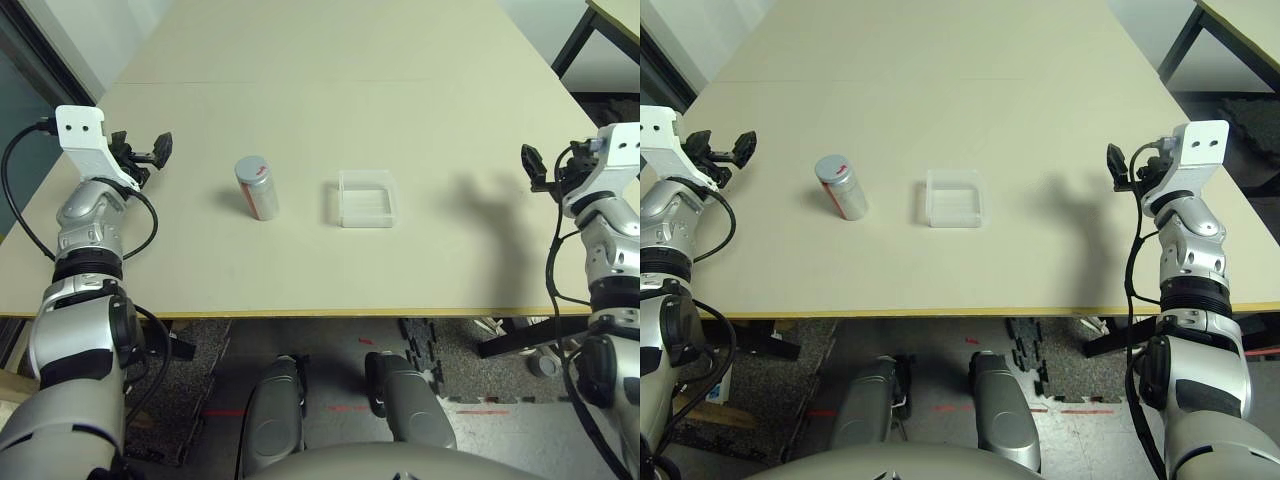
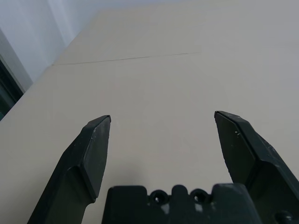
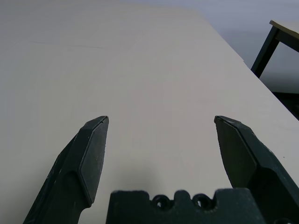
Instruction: Pour the medicine from the bottle into the box.
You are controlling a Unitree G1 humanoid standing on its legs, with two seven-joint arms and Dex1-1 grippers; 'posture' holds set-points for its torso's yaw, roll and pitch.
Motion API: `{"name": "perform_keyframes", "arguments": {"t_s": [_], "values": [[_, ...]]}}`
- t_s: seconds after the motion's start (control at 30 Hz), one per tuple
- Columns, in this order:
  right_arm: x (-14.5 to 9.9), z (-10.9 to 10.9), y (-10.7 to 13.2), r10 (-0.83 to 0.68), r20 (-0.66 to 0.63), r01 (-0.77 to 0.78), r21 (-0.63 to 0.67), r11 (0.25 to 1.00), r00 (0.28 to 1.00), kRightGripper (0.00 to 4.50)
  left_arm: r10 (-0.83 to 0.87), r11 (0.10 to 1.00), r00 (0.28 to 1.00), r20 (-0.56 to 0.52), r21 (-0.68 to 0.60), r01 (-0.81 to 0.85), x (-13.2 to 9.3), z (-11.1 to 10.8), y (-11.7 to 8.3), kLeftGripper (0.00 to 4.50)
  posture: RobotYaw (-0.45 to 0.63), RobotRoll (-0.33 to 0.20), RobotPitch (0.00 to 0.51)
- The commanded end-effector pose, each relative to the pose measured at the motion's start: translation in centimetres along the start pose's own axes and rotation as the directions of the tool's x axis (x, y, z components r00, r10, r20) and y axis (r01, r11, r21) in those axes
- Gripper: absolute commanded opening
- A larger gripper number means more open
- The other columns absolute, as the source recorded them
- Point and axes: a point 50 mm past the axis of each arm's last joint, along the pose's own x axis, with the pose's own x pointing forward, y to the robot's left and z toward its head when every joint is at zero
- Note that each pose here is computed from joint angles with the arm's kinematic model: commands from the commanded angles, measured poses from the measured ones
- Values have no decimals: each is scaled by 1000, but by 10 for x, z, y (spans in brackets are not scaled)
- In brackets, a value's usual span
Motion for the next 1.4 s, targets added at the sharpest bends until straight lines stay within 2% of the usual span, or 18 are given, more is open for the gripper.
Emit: {"name": "perform_keyframes", "arguments": {"t_s": [0.03,0.37,0.53,0.6,0.7,0.87,1.03,1.13,1.27,1.4], "values": [[0,0,-2,-16,2,16,16,1000,1000,4500,6,1000,1000,-20,8,-5,-1,-1,3,4454,-120,0,162],[2,0,7,59,11,-59,29,998,998,4500,-7,1000,1000,0,7,7,-4,2,6,4454,-77,0,161],[6,6,18,163,42,-165,58,985,986,4500,-57,998,998,-3,0,57,-6,1,3,4454,-74,0,165],[8,13,29,256,71,-260,72,963,964,4500,-88,996,996,-9,5,88,-7,1,1,4454,-71,0,162],[6,24,51,453,112,-462,70,884,884,4500,-136,991,991,-5,-10,136,-9,2,-1,4454,-71,0,155],[0,38,71,649,140,-662,86,744,748,4500,-159,987,987,-9,-6,159,-10,3,-3,4454,-71,0,148],[-13,50,99,848,135,-858,40,512,512,4500,-192,981,981,-8,-6,192,-10,4,-7,4454,-67,0,137],[-22,52,112,923,92,-926,-22,376,373,4500,-218,976,976,-2,-7,218,-11,4,-10,4454,-60,0,128],[-32,49,122,966,44,-965,-49,256,254,4500,-260,965,965,10,-14,261,-14,4,-15,4454,-47,0,119],[-33,49,128,976,45,-976,-34,213,212,4500,-318,947,946,68,-17,320,-22,7,-24,4454,-34,0,118]]}}
